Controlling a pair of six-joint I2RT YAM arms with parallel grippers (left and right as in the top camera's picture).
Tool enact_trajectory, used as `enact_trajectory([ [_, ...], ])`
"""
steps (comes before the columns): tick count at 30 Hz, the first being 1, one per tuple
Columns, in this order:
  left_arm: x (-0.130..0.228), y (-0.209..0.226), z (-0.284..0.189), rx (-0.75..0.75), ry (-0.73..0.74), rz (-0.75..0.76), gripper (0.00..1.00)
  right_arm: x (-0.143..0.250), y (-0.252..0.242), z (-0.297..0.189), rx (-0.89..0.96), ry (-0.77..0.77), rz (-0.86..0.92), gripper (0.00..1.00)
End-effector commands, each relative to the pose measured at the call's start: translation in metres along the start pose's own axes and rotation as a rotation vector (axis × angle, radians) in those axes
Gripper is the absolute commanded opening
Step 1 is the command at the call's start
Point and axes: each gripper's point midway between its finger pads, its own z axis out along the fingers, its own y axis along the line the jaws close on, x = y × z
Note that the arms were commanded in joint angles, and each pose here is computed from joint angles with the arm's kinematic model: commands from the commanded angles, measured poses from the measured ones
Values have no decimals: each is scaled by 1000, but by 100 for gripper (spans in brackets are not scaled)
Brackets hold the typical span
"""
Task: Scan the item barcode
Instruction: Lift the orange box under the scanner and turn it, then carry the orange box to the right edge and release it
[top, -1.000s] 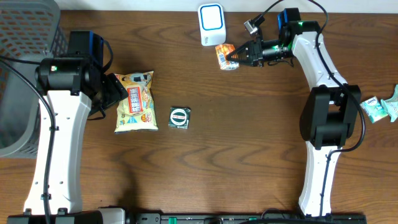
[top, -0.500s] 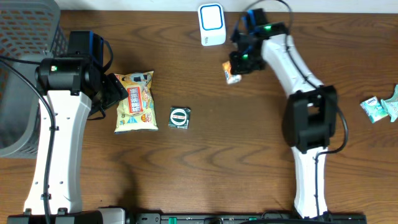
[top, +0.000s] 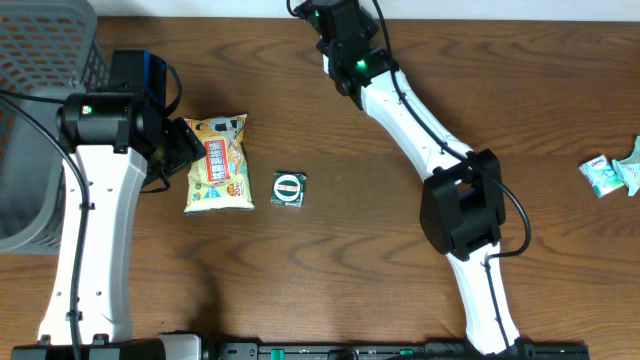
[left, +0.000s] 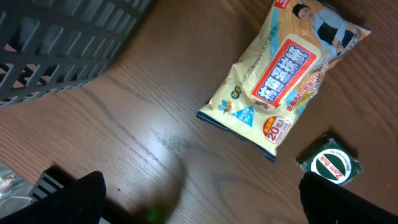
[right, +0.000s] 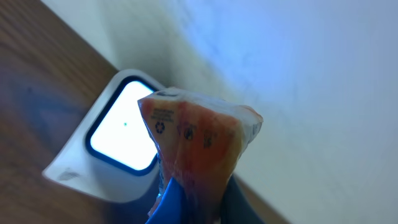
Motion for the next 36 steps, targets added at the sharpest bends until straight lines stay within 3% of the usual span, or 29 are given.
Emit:
enact_trajectory([
  [1,0,3,0,-11,-2,-8,98,-6,-10,6,-19,-57,-85,1],
  [23,0,3,0,-11,-2,-8,98,12,25,52,-41,-97,-91,1],
  [31,0,3,0,-11,-2,-7,98,22,-42,37,159,6,-15,1],
  [36,0,3,0,-11,-2,-8,98,56,-105,15,175,107,126,1],
])
